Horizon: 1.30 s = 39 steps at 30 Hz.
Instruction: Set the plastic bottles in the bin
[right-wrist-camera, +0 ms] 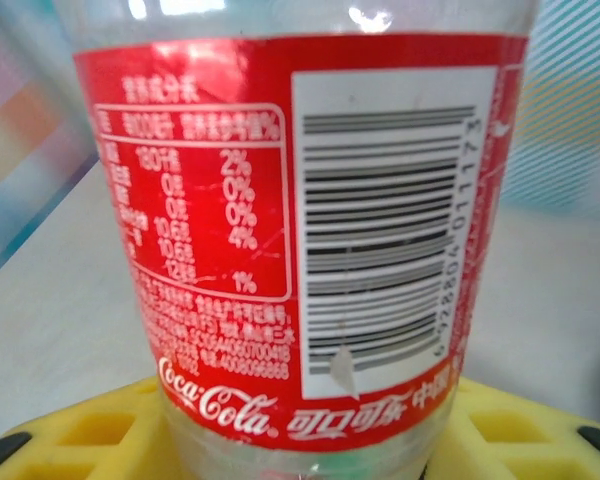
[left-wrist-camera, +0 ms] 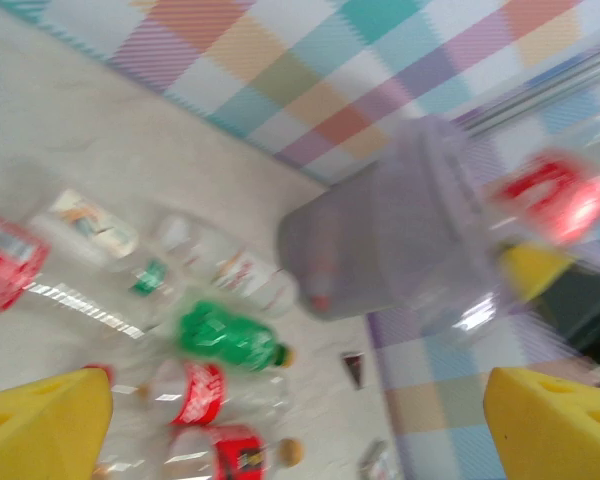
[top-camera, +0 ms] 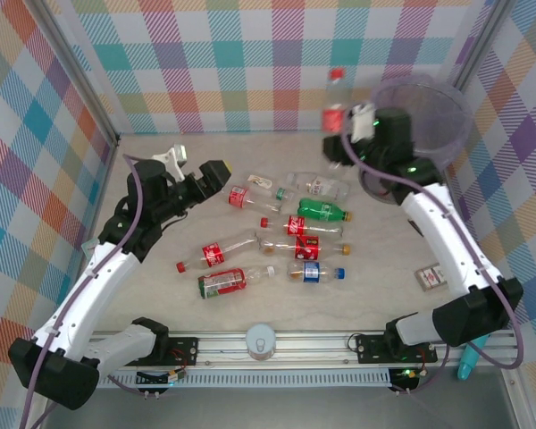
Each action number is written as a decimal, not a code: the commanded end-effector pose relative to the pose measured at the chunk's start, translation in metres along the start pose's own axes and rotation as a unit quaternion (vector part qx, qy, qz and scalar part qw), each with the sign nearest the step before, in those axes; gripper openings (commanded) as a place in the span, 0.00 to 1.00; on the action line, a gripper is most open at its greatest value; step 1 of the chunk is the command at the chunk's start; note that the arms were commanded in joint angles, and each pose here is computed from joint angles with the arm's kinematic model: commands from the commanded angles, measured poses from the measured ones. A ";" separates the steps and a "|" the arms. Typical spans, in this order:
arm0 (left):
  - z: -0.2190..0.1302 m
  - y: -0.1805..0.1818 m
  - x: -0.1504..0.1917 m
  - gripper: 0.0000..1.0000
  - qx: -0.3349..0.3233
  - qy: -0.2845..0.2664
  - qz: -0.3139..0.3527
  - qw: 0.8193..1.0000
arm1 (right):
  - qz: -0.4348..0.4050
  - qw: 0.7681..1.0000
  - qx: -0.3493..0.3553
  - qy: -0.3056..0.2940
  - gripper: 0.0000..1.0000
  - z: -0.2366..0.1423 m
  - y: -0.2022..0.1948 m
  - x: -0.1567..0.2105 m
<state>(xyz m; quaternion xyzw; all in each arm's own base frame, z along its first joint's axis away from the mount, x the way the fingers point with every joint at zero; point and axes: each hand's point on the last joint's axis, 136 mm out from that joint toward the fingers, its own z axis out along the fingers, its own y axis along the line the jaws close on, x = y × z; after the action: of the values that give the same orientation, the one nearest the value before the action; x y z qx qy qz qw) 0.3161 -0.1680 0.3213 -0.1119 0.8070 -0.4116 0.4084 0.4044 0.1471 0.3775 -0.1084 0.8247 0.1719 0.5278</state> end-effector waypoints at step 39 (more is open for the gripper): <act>-0.050 0.191 0.074 0.90 -0.398 0.060 0.108 0.909 | 0.024 0.945 0.324 0.025 0.81 0.043 -0.260 -0.007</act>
<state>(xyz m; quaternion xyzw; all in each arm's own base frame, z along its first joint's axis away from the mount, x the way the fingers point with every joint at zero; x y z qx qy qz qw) 0.2485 -0.0461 0.1334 -0.1883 0.9351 -0.0109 0.3001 0.5397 -0.0769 0.3221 0.0853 0.8477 -0.1098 0.5120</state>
